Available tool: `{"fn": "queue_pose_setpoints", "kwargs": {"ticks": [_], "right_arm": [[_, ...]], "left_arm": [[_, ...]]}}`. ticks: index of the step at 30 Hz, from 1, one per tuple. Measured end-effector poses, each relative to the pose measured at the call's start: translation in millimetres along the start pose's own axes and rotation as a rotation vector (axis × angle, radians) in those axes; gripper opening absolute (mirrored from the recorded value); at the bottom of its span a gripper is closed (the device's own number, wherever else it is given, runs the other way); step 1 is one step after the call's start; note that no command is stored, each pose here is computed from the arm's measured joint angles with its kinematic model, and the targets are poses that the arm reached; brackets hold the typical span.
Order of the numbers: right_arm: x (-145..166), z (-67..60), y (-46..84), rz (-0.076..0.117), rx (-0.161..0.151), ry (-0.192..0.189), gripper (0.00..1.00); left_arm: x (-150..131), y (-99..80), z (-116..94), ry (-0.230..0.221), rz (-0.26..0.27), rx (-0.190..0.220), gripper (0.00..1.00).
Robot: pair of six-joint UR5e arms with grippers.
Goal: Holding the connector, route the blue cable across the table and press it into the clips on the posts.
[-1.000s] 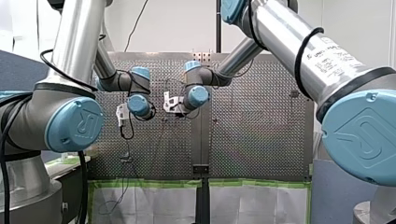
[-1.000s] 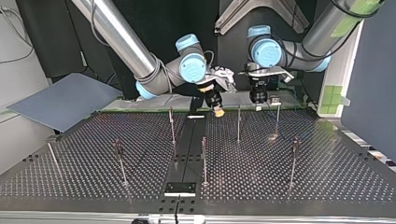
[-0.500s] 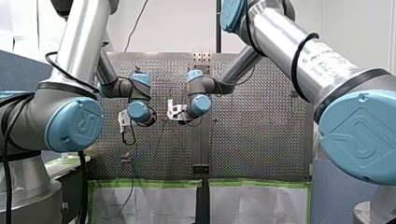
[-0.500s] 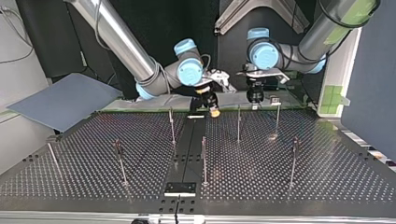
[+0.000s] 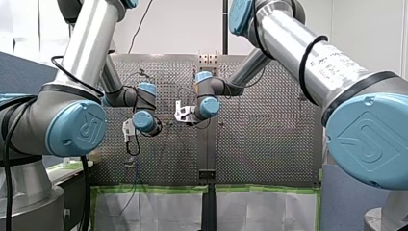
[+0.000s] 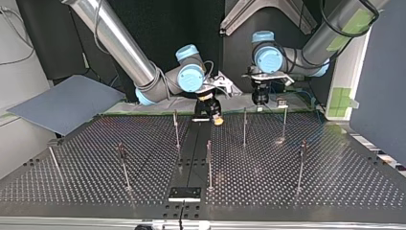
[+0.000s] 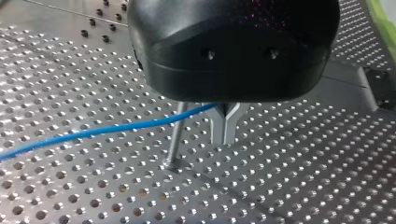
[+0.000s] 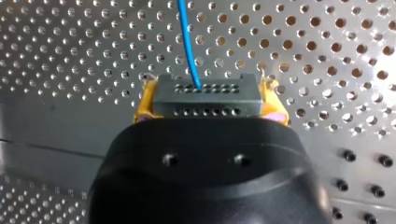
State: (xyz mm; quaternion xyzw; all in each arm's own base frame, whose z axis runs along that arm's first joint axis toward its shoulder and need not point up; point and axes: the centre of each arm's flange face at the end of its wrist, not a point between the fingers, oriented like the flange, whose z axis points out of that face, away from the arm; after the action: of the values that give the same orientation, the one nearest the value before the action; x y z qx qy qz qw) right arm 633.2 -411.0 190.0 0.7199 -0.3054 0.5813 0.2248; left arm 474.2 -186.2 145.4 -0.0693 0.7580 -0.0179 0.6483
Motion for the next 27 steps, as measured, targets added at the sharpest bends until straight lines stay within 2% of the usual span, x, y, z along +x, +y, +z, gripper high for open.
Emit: {"fn": "queue_pose_setpoints", "kwargs": {"ticks": [9,17,22,27], "right_arm": [[0,1.0,0.4,0.005,0.015,0.003,0.0],[1,2.2,6.0,0.008,0.009,0.005,0.0],[1,2.5,7.1,0.008,0.007,0.006,0.0],[2,3.7,13.3,0.017,-0.001,0.008,0.0]], "left_arm": [[-13,1.0,16,-0.035,-0.023,0.018,0.0],[-1,6.4,27,-0.023,-0.028,0.023,0.0],[-2,5.2,43,-0.051,-0.041,0.044,0.0],[-12,5.7,56,-0.071,-0.047,0.052,0.0]]}}
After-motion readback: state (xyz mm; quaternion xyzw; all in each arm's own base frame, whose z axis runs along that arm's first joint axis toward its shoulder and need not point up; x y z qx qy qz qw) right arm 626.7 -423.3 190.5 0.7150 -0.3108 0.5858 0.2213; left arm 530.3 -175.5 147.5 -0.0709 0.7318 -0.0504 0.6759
